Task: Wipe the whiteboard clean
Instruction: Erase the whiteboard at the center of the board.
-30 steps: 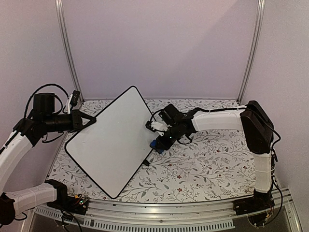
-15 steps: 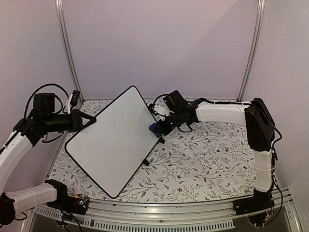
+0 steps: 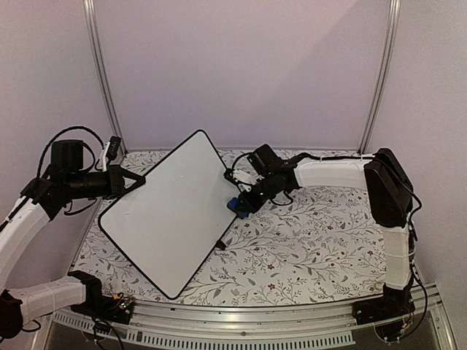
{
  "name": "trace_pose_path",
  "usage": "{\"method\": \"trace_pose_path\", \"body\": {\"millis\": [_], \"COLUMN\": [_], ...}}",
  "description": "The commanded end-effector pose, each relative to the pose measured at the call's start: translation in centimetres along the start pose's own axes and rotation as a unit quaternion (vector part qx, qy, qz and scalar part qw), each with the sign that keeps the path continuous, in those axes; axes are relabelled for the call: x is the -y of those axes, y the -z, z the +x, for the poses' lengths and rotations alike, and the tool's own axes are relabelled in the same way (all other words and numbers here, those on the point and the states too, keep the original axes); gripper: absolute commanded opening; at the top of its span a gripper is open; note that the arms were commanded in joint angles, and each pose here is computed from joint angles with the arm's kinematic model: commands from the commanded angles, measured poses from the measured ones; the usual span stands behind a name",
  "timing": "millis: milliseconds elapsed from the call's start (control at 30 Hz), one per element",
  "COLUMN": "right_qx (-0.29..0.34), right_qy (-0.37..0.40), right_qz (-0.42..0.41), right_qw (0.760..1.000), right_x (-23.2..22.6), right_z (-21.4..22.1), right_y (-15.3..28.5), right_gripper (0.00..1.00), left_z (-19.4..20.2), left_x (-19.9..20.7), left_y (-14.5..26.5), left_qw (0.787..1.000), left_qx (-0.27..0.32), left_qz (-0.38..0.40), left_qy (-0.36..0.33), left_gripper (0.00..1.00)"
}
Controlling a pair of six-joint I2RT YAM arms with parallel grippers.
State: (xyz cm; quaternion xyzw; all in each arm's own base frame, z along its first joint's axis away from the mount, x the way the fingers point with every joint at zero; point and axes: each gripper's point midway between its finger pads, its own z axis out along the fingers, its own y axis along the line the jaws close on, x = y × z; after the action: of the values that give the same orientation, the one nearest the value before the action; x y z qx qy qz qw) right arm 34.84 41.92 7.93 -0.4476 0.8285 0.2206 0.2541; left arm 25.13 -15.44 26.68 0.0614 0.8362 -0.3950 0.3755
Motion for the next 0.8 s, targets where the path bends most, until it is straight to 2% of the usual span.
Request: {"method": "trace_pose_path", "body": {"millis": [0, 267, 767], "right_qx": [-0.068, -0.098, -0.061], "right_qy": [-0.008, -0.013, -0.008], "right_qz": [-0.013, 0.011, 0.073], "right_qw": [0.998, 0.995, 0.995], "right_x": [-0.2, 0.7, 2.1], "right_z": [4.5, 6.2, 2.4], "right_y": [-2.3, -2.6, 0.8], "right_gripper": [0.09, 0.09, 0.09], "left_z": [-0.5, -0.2, -1.2], "left_x": [2.2, 2.1, 3.6], "left_y": [0.2, 0.3, 2.0], "left_qw": [0.998, 0.999, 0.998], "left_qx": [0.001, 0.001, 0.014], "left_qz": [0.049, 0.048, 0.046], "left_qy": [-0.025, -0.024, -0.036], "left_gripper": [0.00, 0.00, 0.00]}}
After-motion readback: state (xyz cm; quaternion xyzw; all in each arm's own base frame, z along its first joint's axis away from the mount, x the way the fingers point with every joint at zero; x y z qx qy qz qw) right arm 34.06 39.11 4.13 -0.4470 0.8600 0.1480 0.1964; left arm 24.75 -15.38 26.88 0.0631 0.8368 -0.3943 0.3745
